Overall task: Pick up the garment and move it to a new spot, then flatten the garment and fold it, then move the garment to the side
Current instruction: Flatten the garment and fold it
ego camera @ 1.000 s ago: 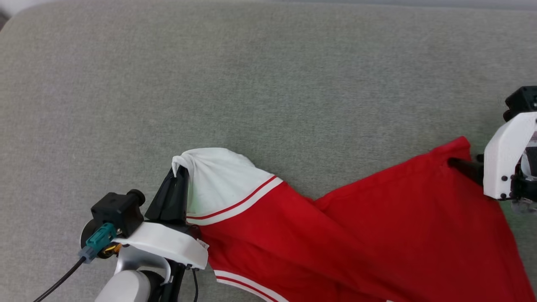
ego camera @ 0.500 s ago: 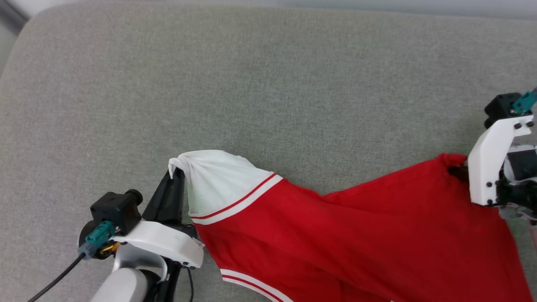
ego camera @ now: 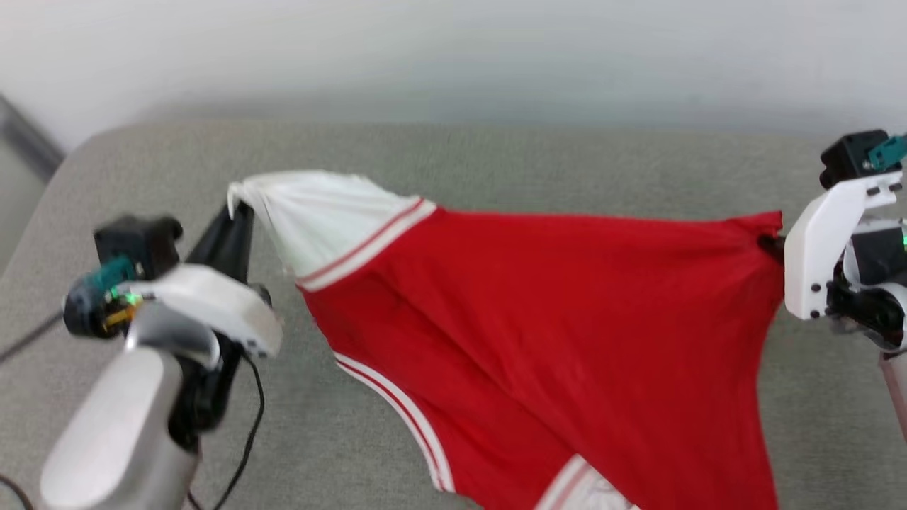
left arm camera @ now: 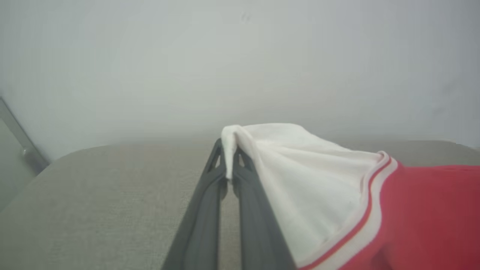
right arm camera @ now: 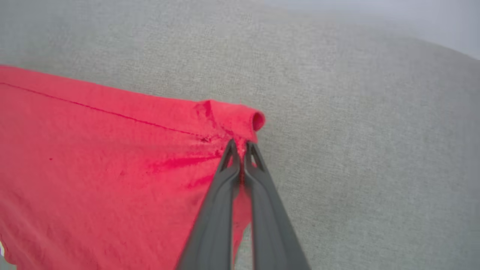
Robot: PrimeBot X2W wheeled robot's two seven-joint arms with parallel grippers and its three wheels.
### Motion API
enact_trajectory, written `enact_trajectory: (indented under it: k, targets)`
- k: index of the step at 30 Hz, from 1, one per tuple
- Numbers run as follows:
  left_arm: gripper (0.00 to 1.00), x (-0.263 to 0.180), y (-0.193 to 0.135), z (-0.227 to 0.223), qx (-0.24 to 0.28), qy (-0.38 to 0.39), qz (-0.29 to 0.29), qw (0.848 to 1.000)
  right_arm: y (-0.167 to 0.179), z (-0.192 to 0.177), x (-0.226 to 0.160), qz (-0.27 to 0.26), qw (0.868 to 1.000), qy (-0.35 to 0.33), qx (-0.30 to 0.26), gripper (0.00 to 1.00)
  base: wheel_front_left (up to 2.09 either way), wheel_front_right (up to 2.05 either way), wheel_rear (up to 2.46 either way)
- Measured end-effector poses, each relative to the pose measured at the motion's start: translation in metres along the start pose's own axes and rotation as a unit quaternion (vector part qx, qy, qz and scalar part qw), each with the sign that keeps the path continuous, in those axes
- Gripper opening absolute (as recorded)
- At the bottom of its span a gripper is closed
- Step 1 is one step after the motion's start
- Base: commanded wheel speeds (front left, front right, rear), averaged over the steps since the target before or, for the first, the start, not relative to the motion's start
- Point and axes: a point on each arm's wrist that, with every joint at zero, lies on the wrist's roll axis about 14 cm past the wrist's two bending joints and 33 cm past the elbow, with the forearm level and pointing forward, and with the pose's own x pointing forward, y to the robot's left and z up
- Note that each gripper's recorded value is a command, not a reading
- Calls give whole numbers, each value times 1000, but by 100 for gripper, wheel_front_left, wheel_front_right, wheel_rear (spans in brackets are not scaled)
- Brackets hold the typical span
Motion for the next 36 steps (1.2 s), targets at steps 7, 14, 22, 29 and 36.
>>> enact_trajectory:
  k: [7,14,22,29,36]
  targets:
    - [0,39,-9,72,38,-57,-22,997,-20,53,-41,-47,994,-97,-2,0,0,0,0]
    - [0,86,-22,126,52,-112,-32,992,-46,114,-65,-97,977,-190,-16,0,0,0,0]
    - [0,144,-21,192,68,-200,-30,977,-70,194,-66,-136,945,-297,-31,0,0,0,0]
    - [0,197,-20,219,86,-252,-35,963,-85,246,-45,-154,915,-370,-48,0,0,0,0]
    - [0,248,-12,185,82,-246,-35,965,-98,255,11,-156,909,-382,-60,0,0,0,0]
